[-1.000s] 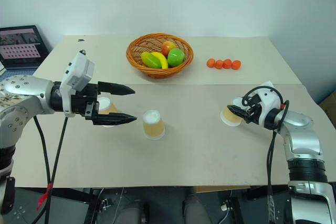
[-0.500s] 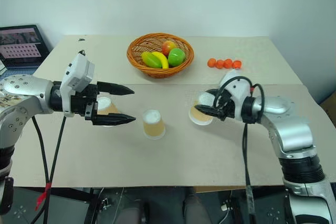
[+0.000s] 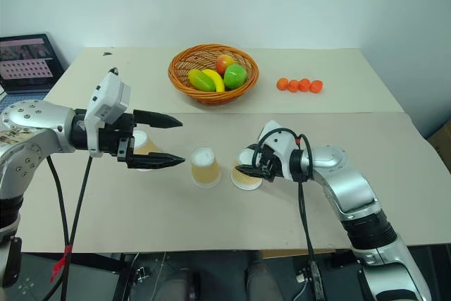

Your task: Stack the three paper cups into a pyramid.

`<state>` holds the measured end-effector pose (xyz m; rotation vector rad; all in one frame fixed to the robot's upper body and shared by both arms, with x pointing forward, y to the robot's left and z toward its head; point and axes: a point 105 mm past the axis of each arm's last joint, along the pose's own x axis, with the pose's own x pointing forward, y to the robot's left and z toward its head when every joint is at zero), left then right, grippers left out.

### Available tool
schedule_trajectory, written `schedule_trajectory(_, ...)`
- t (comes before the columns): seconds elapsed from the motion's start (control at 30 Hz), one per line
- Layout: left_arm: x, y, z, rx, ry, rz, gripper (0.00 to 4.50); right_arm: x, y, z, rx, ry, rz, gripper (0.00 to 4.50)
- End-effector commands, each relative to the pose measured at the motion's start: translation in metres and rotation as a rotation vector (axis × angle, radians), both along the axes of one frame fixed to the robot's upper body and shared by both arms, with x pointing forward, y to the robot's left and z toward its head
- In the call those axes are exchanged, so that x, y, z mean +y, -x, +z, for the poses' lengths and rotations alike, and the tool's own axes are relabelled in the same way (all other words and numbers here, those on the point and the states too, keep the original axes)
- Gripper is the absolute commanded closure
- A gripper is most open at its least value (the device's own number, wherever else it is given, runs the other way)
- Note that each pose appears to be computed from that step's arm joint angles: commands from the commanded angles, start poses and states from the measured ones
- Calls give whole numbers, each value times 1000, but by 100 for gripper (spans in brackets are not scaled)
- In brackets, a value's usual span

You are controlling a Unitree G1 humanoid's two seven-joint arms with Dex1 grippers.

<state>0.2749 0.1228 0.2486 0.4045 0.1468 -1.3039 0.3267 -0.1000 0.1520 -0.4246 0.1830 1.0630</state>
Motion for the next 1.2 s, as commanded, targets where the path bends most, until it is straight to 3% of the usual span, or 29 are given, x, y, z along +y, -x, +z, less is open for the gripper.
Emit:
schedule_trajectory(0.03, -4, 3, 12, -65, 3, -17, 0, 10, -1, 8, -44, -16, 38, 188)
schedule_trajectory(0.6, -7, 5, 13, -63, 15, -21, 0, 44, 6, 2, -17, -64, 119, 188)
schedule_trajectory(0.63, -7, 5, 13, -63, 15, -21, 0, 44, 6, 2, -16, -64, 119, 89)
schedule_trajectory(0.73, -7, 5, 13, -64, 14, -21, 0, 45, 6, 2, -21, -59, 125, 10)
schedule_trajectory(0.93, -7, 4, 14, -64, 14, -21, 0, 44, 9, 13, -22, -85, 140, 10)
schedule_trajectory(1.2, -9, 2, 13, -63, 17, -32, 0, 38, 41, 55, 37, -204, 273, 10)
